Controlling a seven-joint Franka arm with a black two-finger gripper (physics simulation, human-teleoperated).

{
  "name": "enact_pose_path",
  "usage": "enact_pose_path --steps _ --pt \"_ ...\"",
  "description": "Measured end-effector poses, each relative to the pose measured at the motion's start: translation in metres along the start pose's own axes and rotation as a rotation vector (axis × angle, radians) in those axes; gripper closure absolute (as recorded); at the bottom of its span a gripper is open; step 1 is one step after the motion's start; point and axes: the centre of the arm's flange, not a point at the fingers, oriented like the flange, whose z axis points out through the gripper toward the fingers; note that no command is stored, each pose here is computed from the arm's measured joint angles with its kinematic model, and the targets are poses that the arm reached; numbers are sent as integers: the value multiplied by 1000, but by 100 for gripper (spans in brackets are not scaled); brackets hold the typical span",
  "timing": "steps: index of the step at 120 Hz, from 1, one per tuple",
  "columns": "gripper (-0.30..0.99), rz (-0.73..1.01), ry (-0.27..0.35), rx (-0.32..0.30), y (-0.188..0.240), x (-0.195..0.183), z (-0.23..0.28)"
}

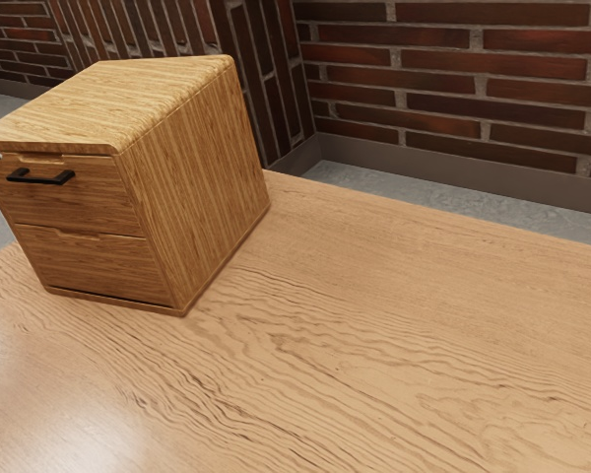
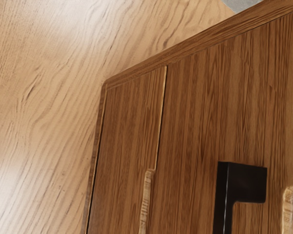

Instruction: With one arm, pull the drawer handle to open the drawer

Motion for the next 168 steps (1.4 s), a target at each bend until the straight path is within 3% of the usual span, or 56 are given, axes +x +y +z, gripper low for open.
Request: enact_pose_path --steps 40,68,130,168 --pt "3 -13 8 25 19 -11 24" --pt "3 21 -33 24 25 -44 41" --pt "3 -13 -78 10 0 -28 51" --pt "3 -11 -112 -13 -36 -32 48"
